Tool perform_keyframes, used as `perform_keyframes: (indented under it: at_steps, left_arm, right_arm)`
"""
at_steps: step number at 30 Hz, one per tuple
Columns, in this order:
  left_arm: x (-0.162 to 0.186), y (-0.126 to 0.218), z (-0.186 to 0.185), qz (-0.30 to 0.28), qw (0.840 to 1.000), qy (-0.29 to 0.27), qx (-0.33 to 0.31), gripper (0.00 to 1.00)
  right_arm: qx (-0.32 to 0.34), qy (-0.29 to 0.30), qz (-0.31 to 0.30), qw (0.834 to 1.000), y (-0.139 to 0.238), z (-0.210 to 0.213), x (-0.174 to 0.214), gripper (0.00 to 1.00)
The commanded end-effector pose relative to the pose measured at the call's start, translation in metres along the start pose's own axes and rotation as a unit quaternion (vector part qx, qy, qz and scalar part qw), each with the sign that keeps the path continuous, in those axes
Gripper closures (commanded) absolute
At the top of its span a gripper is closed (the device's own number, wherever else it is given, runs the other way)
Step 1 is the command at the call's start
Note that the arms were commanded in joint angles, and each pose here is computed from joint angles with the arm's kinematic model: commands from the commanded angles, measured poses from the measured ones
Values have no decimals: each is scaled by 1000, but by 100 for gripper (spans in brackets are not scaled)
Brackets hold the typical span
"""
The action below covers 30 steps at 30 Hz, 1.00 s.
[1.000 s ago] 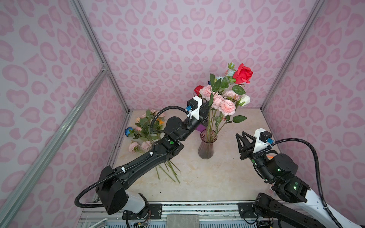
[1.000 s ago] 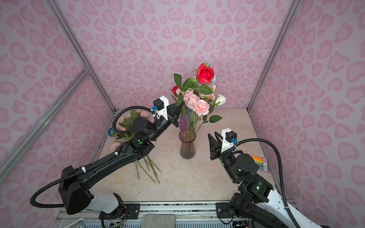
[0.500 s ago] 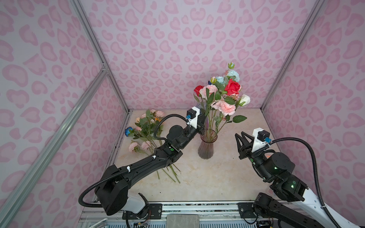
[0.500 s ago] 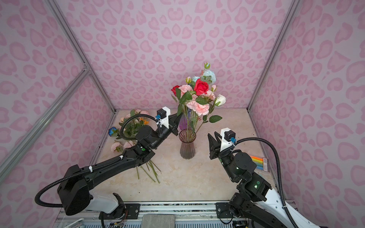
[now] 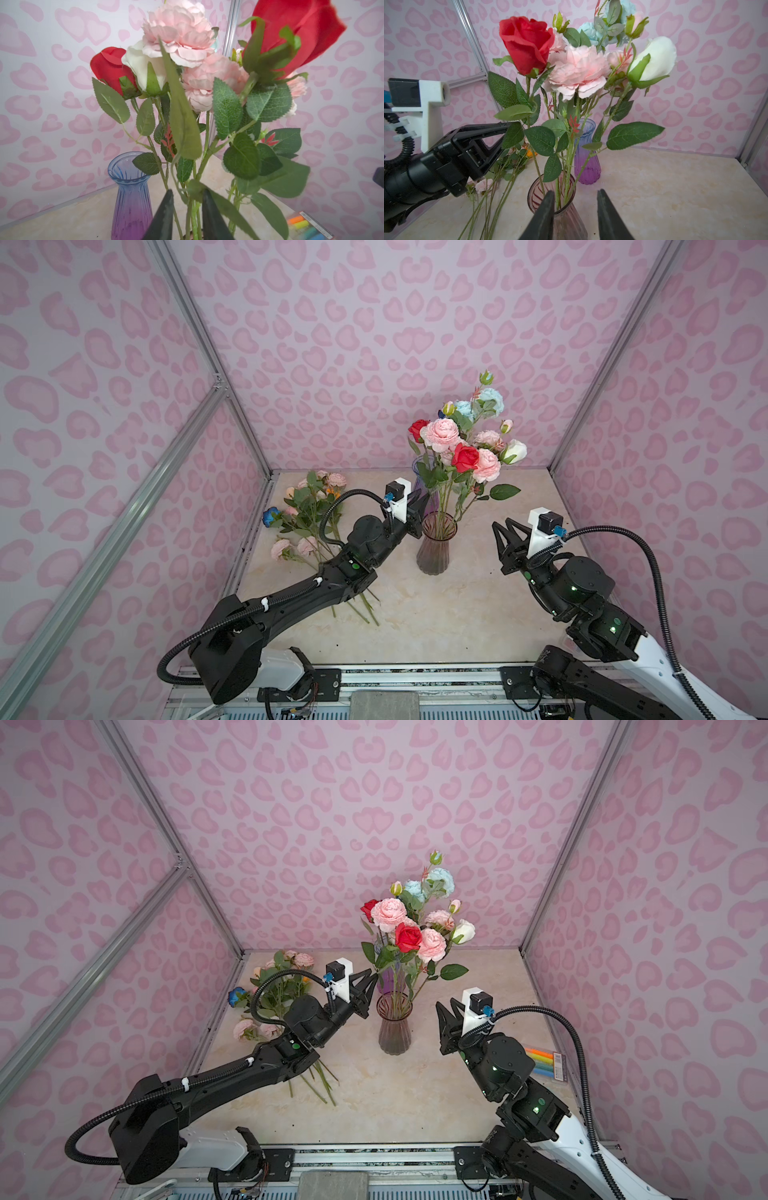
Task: Arrange the flowers into the vase
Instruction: 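Open and withdraw the left gripper while the right gripper grips the pink-tinted vase rim, then slide the pink-tinted vase farther from the robot with the right gripper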
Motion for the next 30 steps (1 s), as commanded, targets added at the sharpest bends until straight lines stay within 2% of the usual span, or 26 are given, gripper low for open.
perform_keyframes:
  at_steps: [1,6,9,13,15,16,22,25,28,30]
  left_arm:
    - [-5,8,2,-3,1000,8,-9,71]
    - [-18,32,4,-8,1000,14,-22,70]
    - [-33,54,9,-19,999,22,-44,68]
    - [-41,91,29,-35,990,55,-124,65]
    - [-35,110,44,-37,980,79,-180,65]
    - [-29,120,54,-39,972,91,-213,58]
    - [23,173,97,-25,922,147,-357,45]
    - [41,186,106,-4,910,159,-384,44]
    - [44,199,113,-1,899,155,-410,43]
    - [42,208,117,-8,892,150,-426,37]
  right_arm:
    - [-3,-4,1,1000,-1,1,-3,65]
    - [11,-16,19,1000,-4,-2,-3,62]
    - [63,-48,53,996,-6,-14,1,60]
    - [83,-111,113,984,-10,-28,24,59]
    - [65,-147,147,976,-17,-27,39,59]
    - [55,-164,162,971,-22,-26,46,59]
    - [13,-234,209,949,-48,-9,60,59]
    - [-5,-248,248,937,-66,1,67,59]
    - [-11,-257,283,924,-80,8,74,61]
    - [-8,-260,301,917,-87,10,79,61]
Point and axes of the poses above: each gripper's point midway between its finger pads, its own y axis back along the fingers, its own z axis along the line the jaws close on, x = y × z, the point moved 6 cm from there along y, back along the fingers, and after that the axes turned 7 degrees about y, right-handed, at the moved point
